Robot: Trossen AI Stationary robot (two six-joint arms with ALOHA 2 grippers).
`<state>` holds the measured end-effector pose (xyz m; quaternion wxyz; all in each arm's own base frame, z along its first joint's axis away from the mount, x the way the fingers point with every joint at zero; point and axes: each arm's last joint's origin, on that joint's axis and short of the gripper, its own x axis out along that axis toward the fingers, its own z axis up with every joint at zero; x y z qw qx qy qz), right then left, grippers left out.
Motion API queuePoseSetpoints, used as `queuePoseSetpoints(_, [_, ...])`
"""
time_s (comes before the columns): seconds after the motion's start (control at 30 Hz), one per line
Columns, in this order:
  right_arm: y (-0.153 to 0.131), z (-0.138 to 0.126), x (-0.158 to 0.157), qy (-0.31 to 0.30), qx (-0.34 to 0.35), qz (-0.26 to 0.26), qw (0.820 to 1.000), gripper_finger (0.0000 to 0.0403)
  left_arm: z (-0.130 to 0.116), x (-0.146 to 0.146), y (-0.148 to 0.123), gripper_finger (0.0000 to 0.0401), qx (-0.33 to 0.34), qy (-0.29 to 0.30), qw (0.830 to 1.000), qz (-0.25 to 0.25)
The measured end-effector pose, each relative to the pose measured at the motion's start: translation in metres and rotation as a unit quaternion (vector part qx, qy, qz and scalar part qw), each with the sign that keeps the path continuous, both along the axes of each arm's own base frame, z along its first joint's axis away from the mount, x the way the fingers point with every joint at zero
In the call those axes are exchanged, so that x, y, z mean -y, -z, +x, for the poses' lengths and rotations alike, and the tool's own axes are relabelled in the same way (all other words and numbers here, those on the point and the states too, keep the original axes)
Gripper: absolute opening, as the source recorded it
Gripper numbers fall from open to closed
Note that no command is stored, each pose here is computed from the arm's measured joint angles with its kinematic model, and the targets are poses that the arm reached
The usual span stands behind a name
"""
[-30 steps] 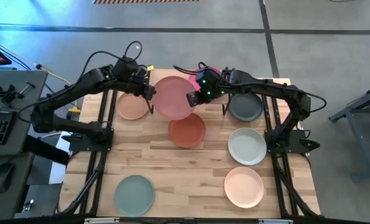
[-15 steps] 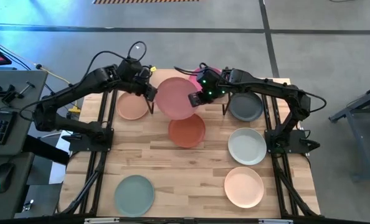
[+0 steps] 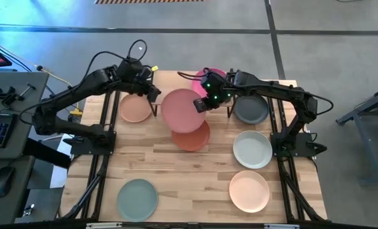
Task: Place and stack plates onto a shelf
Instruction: Put the light pink plate on the shelf
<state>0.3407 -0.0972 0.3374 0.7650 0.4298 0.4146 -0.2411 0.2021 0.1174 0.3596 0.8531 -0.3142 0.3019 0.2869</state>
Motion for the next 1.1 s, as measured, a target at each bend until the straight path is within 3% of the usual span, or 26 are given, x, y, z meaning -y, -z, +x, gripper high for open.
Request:
queuePoseSetpoints(0.33, [0.002, -0.007, -0.003, -0.079, 0.000, 0.119, 0.990, 0.0000, -0.018, 0.028, -0.023, 0.0162, 0.051, 0.094, 0.993, 0.047])
queuePoseSetpoints(0.57, [0.017, 0.001, 0.003, -0.130, 0.010, 0.212, 0.969, 0.0000, -0.005, 0.065, -0.032, 0.0153, 0.085, 0.217, 0.967, 0.101])
queuePoseSetpoints(0.67, [0.026, 0.006, 0.002, -0.160, 0.011, 0.264, 0.951, 0.0000, 0.005, 0.084, -0.028, 0.0152, 0.069, 0.297, 0.943, 0.134])
queuePoseSetpoints(0.83, [0.032, 0.008, 0.000, -0.193, 0.021, 0.315, 0.929, 0.0000, 0.016, 0.114, -0.022, 0.0154, 0.043, 0.417, 0.883, 0.212])
queuePoseSetpoints(0.97, [0.031, 0.007, 0.000, -0.200, 0.027, 0.333, 0.921, 0.0000, 0.020, 0.131, -0.018, 0.0154, 0.008, 0.460, 0.837, 0.296])
queuePoseSetpoints(1.1, [0.032, 0.004, 0.002, -0.199, 0.021, 0.336, 0.920, 0.0000, 0.018, 0.143, -0.019, 0.0154, -0.037, 0.468, 0.790, 0.394])
